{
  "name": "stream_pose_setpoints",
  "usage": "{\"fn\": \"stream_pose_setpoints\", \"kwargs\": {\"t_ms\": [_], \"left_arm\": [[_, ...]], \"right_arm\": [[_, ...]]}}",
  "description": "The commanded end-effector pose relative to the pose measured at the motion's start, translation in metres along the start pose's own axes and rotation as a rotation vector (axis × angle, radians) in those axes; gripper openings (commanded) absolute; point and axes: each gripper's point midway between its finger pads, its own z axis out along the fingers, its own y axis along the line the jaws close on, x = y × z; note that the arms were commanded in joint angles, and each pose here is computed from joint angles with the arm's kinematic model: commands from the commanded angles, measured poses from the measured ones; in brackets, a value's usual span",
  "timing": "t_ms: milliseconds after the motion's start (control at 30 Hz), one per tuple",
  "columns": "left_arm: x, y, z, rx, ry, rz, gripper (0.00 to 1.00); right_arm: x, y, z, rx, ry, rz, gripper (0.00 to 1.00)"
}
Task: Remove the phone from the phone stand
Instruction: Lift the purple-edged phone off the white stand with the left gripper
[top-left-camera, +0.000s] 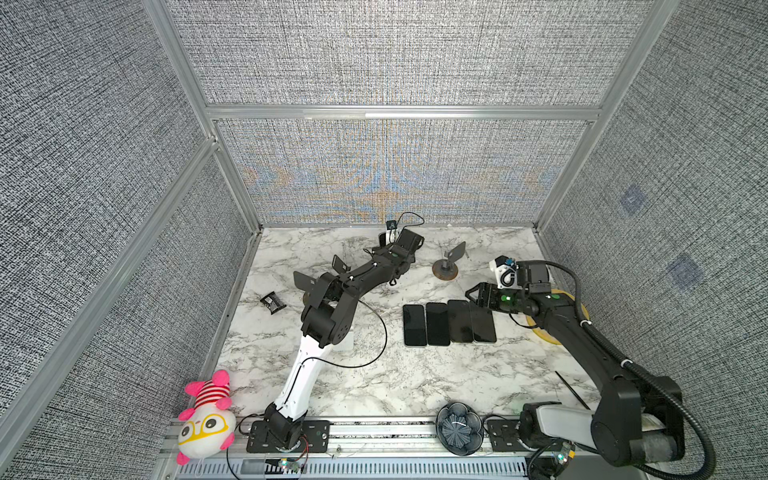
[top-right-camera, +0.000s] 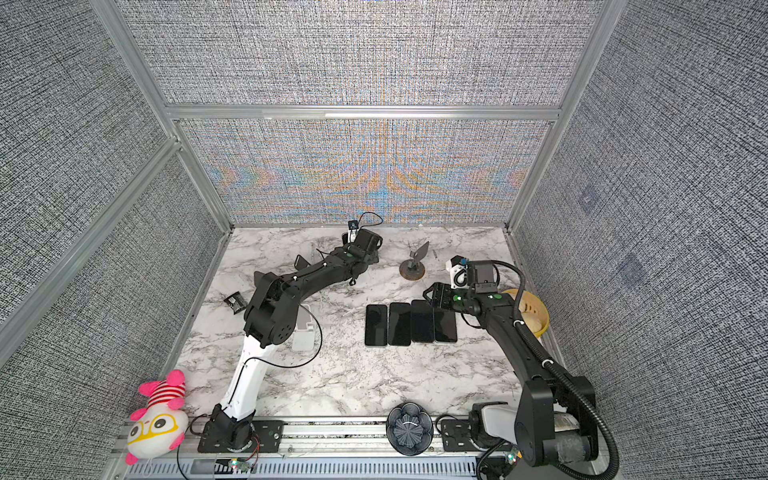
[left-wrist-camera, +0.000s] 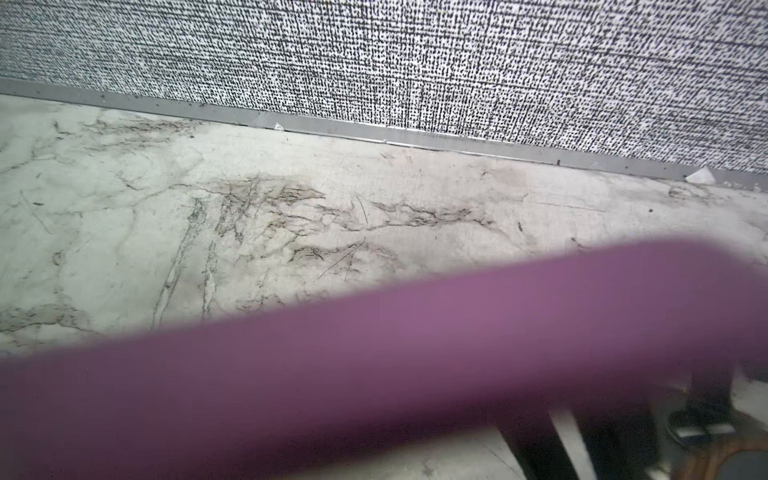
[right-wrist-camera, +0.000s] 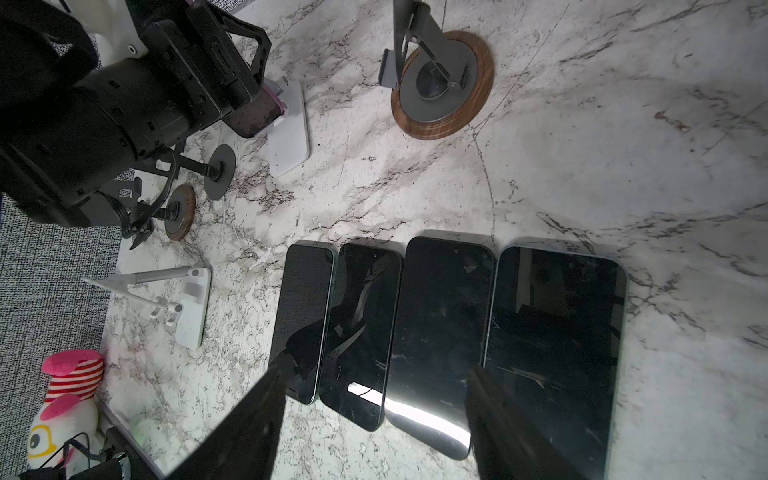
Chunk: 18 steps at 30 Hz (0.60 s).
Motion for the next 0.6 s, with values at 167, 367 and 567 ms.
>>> {"fn": "stream_pose_setpoints", "kwargs": {"t_ms": [167, 367, 567], "left_arm": [[0.001, 0.007, 0.003, -0.019, 0.009, 0.008, 0.84], [-0.001, 0.009, -0.003, -0.015, 0.005, 0.010, 0.78], [-0.004, 0.015, -0.010, -0.024, -0.008, 0.012, 0.72]], "right_arm": [[0.000, 0.002, 0.000, -0.006, 0.000, -0.015, 0.69], [0.001, 0.000, 0.001, -0.004, 0.005, -0.012, 0.69], [0.001, 0.001, 0.002, -0.007, 0.005, -0.010, 0.70]]}}
